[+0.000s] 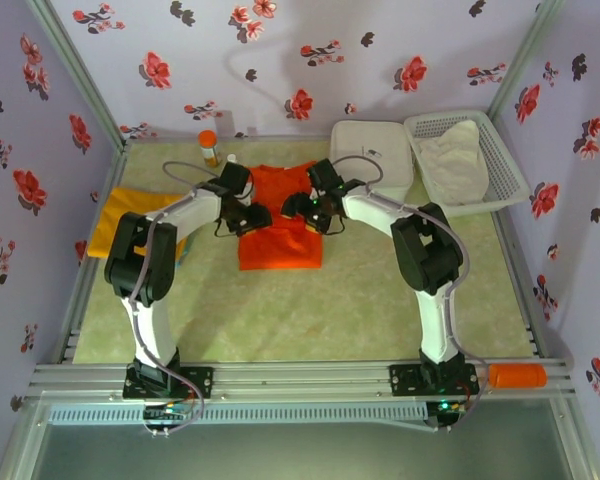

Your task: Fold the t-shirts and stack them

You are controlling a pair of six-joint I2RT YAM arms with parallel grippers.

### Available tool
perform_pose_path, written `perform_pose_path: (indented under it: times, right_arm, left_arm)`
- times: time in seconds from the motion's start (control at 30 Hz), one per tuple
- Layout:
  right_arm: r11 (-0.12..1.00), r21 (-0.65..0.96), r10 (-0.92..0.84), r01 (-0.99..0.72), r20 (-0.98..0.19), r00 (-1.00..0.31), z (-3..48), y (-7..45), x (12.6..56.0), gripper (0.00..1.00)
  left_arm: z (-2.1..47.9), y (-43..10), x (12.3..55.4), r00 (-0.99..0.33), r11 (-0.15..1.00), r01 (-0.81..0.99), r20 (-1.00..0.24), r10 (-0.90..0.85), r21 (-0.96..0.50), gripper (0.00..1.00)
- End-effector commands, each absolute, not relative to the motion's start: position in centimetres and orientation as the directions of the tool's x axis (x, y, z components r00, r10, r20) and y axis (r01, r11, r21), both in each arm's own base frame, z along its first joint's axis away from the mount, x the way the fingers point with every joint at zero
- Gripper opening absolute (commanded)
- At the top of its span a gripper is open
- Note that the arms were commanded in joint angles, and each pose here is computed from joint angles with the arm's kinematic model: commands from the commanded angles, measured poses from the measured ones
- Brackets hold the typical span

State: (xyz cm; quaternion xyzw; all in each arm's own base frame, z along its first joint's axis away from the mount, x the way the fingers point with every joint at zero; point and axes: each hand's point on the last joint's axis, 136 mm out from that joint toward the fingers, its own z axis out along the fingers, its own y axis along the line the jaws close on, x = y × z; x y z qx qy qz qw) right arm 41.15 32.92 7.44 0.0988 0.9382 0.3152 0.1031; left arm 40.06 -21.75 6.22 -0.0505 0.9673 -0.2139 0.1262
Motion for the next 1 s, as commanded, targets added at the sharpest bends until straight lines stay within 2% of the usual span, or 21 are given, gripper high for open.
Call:
perform_pose_path:
  times: [0.0, 0.17, 0.37, 0.47, 0.63, 0.8, 0.97]
  right_arm:
    - [0.776, 0.616, 0.301, 0.136, -0.173, -0.938, 8.3, 32.2, 44.5, 0.75]
    - [0.752, 0.654, 0.287, 0.078, -0.218, -0.933, 10.1, 32.7, 47.2, 0.75]
    - [0.769, 0.639, 0.209, -0.033, -0.300, -0.931, 13.5, 32.7, 45.3, 0.75]
    - [0.790, 0.611, 0.188, -0.040, -0.304, -0.934, 13.8, 31.8, 42.9, 0.74]
    - [0.826, 0.564, 0.161, -0.011, -0.253, -0.954, 12.8, 29.6, 37.7, 0.72]
    - [0.863, 0.505, 0.146, 0.034, -0.183, -0.972, 9.7, 27.1, 32.6, 0.66]
    - [0.888, 0.456, 0.146, 0.063, -0.150, -0.978, 6.5, 25.7, 29.9, 0.59]
  left_arm:
    - [6.0, -21.0, 42.0, -0.967, 0.920, -0.028, -0.223, -0.124, -0.391, 0.46]
    - [6.2, -20.4, 45.3, -0.968, 0.937, -0.019, -0.229, -0.104, -0.349, 0.43]
    - [10.6, -18.1, 45.4, -0.942, 0.965, 0.003, -0.326, -0.085, -0.260, 0.43]
    - [11.7, -17.3, 42.9, -0.934, 0.963, -0.003, -0.344, -0.099, -0.270, 0.45]
    - [10.0, -16.3, 36.6, -0.945, 0.944, -0.038, -0.296, -0.141, -0.329, 0.48]
    - [7.6, -15.3, 30.2, -0.954, 0.915, -0.101, -0.223, -0.200, -0.391, 0.50]
    - [5.5, -14.1, 26.0, -0.954, 0.904, -0.154, -0.180, -0.241, -0.399, 0.50]
